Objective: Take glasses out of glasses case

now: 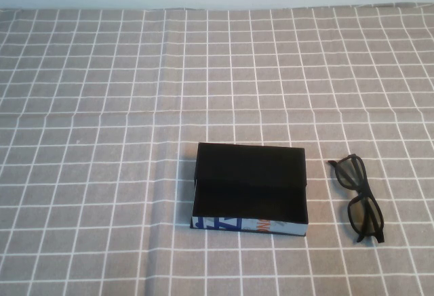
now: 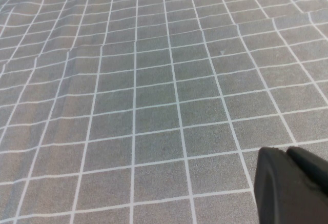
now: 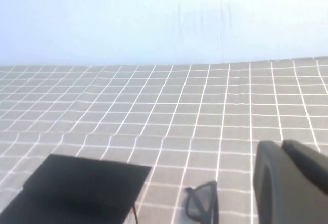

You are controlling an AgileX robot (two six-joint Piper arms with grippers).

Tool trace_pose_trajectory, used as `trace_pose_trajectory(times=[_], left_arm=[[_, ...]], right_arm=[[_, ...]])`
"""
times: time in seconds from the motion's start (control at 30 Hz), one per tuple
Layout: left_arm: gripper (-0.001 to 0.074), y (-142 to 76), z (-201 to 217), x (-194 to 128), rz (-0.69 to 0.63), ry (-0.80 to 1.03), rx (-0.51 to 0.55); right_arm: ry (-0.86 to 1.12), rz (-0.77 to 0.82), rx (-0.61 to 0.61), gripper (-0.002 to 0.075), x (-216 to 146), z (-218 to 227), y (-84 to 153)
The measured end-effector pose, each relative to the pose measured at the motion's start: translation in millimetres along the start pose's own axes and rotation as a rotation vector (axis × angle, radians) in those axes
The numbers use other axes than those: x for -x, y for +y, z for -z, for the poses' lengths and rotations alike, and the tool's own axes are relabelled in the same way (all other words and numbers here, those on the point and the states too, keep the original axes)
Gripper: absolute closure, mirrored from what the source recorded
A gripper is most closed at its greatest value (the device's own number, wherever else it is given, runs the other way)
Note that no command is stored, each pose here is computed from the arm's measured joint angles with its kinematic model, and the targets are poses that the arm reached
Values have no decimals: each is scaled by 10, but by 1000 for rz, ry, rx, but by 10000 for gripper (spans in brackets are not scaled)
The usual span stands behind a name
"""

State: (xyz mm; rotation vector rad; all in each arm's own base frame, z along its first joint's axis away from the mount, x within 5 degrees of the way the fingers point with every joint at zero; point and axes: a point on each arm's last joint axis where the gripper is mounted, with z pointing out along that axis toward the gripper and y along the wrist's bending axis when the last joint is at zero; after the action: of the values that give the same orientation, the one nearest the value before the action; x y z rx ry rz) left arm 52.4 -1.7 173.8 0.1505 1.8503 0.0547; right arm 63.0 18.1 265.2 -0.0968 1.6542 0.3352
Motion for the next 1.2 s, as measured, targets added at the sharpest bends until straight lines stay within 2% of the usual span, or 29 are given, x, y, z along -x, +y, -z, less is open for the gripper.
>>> trace_pose_trajectory(times=[0.3,0.6,0.73,0.97,1.2], left_arm=[[739,0,0,0,0,0,0],[739,0,0,0,0,0,0],[739,0,0,0,0,0,0],[739,0,0,0,0,0,0],[739,0,0,0,0,0,0]], right_arm=[[-22,9,-23,742,-303,99,-64],[-21,-40,-222,742,-695,35,-243],[-7,-59,-225,742,-737,36,-248],[65,26,-211,743,-796,39,-241],[142,22,-209,743,-870,45,-240]])
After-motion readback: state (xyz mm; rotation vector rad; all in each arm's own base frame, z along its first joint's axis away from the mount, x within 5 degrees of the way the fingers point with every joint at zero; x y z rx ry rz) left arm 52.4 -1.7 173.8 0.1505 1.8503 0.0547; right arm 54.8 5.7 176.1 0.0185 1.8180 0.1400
